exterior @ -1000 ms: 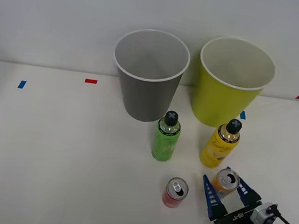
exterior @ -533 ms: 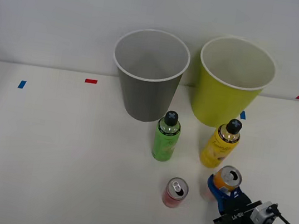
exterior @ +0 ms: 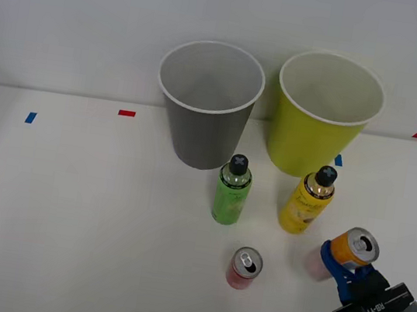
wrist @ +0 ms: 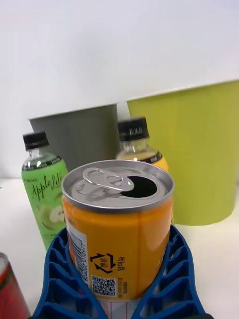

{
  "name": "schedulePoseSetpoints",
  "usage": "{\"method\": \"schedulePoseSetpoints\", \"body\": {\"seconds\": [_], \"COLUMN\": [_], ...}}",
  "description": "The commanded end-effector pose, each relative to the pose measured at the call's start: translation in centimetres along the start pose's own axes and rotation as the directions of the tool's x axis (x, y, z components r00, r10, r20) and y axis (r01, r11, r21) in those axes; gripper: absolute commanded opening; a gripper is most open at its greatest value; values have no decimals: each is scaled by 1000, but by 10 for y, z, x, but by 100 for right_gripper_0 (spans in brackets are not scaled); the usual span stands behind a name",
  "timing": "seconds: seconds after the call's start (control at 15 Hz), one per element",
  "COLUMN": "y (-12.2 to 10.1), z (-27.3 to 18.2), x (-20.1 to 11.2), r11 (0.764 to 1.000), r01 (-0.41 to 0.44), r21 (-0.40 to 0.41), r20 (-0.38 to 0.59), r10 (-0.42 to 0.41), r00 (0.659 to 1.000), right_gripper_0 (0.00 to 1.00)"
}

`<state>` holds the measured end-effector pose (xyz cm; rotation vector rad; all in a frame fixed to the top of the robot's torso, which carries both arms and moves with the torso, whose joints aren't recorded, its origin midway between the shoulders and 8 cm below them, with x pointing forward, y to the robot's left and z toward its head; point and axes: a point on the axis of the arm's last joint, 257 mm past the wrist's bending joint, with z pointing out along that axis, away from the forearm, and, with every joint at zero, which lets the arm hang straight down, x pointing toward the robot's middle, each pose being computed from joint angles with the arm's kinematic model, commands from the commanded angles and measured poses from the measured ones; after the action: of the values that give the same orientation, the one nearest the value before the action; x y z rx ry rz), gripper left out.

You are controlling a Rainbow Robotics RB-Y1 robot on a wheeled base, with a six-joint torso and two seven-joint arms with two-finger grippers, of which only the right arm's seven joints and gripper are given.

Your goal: Put cans in the gray bin, plastic bottles in the light green bin

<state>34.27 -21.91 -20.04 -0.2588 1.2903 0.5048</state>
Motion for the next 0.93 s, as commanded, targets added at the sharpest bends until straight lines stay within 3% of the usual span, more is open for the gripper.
{"method": "schedulePoseSetpoints", "body": {"seconds": [0.07,0.47,0.93], "y": [16,55,83], "z": [11,77,157], "x": [-38,-128,-165], "r11": [995,956,948], "r01": [-96,-285,-295], "r21": [-21,-65,-118], "r20": [4,64,73], "r10": [96,289,305], "r00": [995,955,950], "right_gripper_0": [0,0,0]}}
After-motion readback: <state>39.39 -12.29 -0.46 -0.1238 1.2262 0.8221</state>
